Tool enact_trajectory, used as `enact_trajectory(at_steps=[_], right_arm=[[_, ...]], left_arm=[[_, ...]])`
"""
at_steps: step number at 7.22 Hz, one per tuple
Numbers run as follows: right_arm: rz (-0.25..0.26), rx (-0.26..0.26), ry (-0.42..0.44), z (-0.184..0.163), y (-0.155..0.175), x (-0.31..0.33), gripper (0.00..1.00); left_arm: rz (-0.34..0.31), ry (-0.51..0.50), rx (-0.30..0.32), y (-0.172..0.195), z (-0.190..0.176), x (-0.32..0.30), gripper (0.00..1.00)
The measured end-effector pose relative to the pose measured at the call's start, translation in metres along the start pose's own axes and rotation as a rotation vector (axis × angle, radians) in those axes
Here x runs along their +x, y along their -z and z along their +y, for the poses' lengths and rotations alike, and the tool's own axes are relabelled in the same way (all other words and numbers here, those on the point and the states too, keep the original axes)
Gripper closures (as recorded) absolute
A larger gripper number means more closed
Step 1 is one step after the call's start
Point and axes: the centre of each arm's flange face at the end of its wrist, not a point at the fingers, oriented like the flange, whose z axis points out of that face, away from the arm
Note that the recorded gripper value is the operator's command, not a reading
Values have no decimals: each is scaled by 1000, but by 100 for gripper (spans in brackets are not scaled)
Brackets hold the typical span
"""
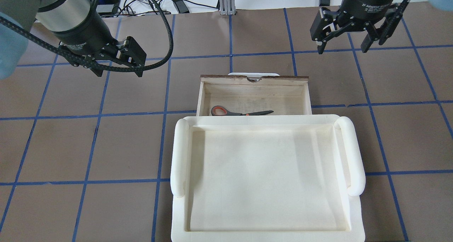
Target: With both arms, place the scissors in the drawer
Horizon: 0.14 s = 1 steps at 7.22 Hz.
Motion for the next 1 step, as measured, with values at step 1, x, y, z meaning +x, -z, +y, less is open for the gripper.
enact_trajectory(at_steps=[1], right_arm=[[2,0,0,0,0,0,0]], left_arm=[[1,-3,0,0,0,0,0]])
